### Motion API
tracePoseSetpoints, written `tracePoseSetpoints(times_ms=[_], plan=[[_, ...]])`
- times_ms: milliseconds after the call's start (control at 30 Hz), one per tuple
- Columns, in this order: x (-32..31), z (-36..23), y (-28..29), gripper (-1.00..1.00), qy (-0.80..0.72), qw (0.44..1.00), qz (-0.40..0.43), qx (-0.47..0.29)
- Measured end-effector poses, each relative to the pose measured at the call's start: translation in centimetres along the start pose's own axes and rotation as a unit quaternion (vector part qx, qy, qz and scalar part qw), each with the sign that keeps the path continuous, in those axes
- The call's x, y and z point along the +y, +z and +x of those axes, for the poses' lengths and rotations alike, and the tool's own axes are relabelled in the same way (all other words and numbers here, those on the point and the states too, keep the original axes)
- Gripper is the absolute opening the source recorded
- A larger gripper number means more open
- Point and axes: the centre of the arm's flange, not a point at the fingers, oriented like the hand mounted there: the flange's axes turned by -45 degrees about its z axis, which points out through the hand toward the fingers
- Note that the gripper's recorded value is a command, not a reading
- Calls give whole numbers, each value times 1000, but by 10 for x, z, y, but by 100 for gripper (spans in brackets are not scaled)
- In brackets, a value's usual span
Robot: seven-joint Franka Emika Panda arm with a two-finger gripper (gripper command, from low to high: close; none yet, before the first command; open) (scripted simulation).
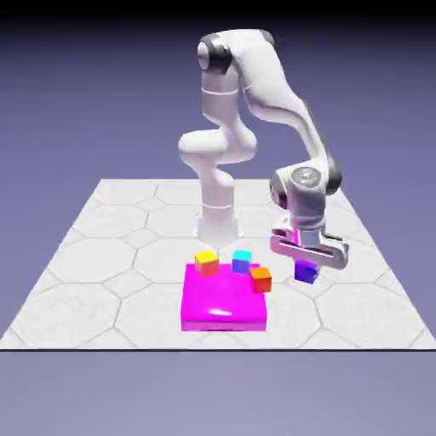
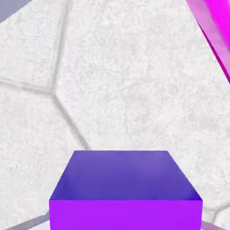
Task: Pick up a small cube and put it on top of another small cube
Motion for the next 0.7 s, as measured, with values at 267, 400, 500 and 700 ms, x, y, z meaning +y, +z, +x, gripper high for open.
tracePoseSetpoints(times_ms=[267, 400, 500, 700], plan=[[26, -16, -85, -100, -87, 996, 32, 12], [40, -28, -114, -100, -131, 991, 35, 24], [50, -37, -128, -100, -162, 986, 31, 34], [68, -53, -140, -100, -218, 975, 10, 48]])
